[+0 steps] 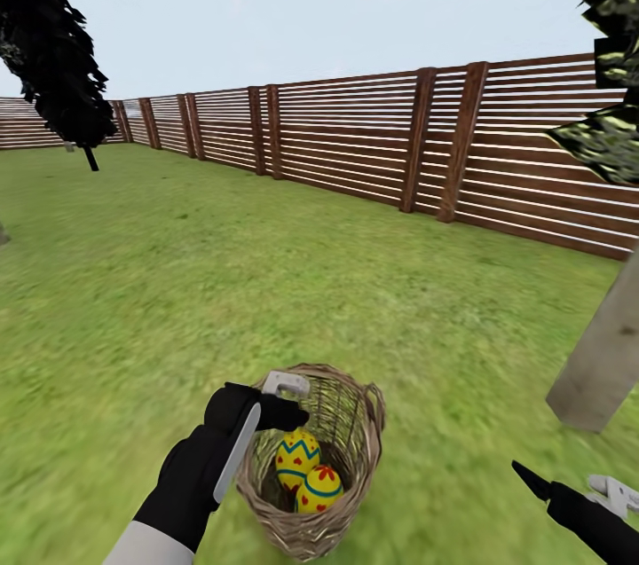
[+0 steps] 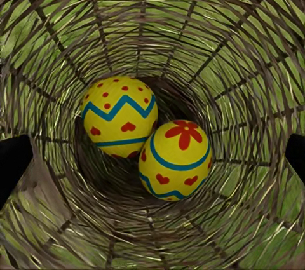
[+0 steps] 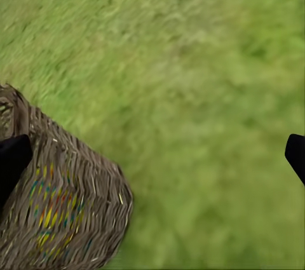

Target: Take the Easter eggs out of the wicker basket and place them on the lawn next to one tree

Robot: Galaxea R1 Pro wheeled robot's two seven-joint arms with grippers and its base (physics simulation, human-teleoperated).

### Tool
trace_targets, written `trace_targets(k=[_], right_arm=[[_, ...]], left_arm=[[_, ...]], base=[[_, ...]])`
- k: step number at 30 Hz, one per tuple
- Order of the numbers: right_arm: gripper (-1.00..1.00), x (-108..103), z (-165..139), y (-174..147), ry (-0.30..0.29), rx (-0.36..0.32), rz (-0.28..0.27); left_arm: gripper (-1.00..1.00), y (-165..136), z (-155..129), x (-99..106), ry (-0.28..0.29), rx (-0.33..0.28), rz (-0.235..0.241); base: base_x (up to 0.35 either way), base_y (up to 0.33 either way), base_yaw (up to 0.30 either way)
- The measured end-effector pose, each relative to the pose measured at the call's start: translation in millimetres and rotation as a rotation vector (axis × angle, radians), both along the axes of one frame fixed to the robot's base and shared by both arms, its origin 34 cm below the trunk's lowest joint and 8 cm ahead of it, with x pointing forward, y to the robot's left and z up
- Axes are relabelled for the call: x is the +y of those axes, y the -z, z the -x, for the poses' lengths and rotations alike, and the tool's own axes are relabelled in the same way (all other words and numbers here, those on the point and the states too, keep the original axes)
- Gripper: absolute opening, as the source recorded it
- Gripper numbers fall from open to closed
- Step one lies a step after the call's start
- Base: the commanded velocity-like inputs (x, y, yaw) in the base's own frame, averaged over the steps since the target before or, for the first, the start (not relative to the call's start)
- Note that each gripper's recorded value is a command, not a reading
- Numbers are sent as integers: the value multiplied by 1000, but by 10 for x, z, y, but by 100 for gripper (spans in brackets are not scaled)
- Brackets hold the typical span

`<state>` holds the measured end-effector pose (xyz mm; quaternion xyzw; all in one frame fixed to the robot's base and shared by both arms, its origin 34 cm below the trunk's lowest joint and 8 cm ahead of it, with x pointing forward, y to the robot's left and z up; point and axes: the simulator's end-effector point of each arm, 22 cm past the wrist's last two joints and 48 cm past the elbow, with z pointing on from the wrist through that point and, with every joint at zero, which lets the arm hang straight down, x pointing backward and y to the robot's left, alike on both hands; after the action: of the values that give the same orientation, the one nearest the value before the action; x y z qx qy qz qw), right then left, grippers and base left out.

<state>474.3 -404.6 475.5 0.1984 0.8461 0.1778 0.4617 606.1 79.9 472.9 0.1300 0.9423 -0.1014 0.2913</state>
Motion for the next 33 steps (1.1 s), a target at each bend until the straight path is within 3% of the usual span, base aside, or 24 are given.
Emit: trace_targets(k=[8, 15, 33], right_arm=[[100, 5, -2, -4, -3, -2, -2], [100, 5, -3, -4, -4, -2, -2], [100, 13, -4, -5, -5, -3, -3]], left_arm=[[100, 8, 4, -5, 1, 2, 2], [100, 284, 94, 16, 8, 79, -16], [100, 487, 216, -90, 47, 152, 5]], base=[[94, -3, 0], [7, 40, 0], [0, 3, -7]])
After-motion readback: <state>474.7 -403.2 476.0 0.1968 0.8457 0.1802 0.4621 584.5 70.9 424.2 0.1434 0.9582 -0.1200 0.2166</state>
